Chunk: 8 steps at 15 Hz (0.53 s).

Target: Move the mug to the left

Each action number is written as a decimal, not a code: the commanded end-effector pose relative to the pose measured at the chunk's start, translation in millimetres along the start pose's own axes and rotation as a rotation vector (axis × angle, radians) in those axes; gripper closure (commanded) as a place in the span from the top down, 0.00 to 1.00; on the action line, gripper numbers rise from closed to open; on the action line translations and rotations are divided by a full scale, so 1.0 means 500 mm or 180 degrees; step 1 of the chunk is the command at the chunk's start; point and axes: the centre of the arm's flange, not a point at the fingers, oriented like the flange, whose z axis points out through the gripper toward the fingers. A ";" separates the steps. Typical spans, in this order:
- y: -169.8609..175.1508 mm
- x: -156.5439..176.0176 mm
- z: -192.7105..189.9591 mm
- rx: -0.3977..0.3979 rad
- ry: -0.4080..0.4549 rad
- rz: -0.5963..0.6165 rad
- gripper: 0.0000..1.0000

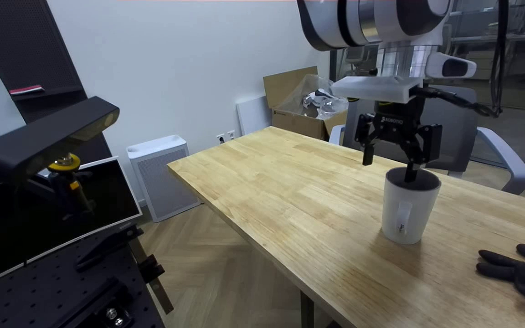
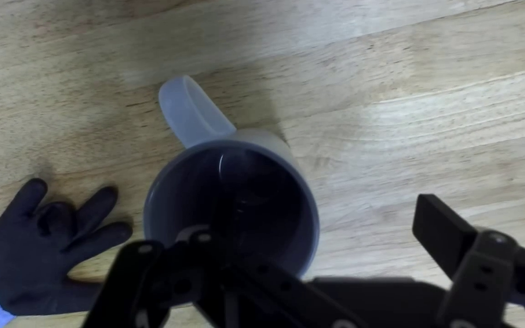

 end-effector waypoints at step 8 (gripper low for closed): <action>0.010 0.023 0.033 -0.0013 0.0091 0.0077 1.00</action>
